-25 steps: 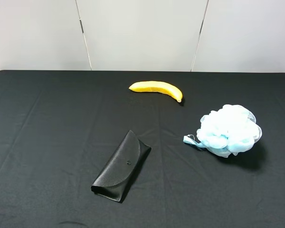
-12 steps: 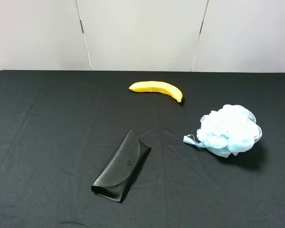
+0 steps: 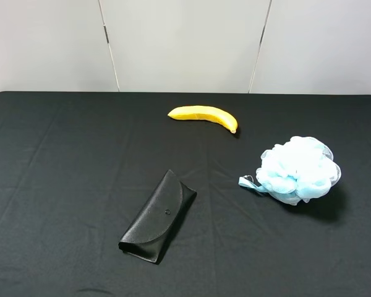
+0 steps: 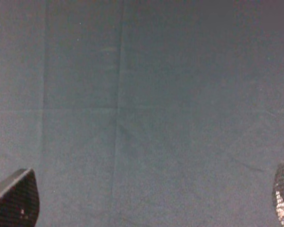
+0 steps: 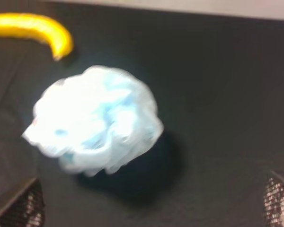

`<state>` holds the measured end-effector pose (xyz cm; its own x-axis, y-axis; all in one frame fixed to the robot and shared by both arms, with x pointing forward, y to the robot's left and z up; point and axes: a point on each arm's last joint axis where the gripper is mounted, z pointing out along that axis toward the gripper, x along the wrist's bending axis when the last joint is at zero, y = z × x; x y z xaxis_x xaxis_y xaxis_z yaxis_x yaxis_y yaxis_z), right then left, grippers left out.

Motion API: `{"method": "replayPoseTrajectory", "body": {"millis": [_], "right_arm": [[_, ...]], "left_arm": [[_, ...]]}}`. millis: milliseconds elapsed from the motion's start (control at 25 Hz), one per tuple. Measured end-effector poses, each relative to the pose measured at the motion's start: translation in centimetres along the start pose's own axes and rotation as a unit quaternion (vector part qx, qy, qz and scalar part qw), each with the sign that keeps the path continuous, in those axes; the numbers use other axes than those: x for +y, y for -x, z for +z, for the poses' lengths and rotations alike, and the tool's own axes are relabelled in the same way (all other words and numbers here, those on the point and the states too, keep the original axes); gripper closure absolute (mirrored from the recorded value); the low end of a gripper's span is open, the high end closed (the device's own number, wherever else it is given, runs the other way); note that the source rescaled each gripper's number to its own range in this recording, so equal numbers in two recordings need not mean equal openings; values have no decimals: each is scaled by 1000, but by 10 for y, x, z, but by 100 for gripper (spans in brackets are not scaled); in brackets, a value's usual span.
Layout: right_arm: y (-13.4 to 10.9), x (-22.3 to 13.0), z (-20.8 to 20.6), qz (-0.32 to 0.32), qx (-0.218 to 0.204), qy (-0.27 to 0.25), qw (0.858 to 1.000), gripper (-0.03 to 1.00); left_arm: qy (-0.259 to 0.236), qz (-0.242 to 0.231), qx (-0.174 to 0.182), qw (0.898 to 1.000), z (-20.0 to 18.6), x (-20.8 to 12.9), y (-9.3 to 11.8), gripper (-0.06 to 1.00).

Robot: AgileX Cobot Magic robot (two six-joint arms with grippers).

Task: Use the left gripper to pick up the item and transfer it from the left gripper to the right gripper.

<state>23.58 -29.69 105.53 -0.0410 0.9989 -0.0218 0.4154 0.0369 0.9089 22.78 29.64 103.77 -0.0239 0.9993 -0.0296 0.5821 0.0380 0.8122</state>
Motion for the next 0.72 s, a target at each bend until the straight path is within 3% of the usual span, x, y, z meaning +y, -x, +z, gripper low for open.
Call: {"method": "replayPoseTrajectory", "body": {"millis": [200, 720], "right_arm": [[0, 0, 0, 17, -37, 1, 999, -3], [0, 0, 0, 17, -37, 1, 999, -3]], "left_arm": [[0, 0, 0, 1000, 0, 0, 0, -4], [0, 0, 0, 1000, 0, 0, 0, -4]]}}
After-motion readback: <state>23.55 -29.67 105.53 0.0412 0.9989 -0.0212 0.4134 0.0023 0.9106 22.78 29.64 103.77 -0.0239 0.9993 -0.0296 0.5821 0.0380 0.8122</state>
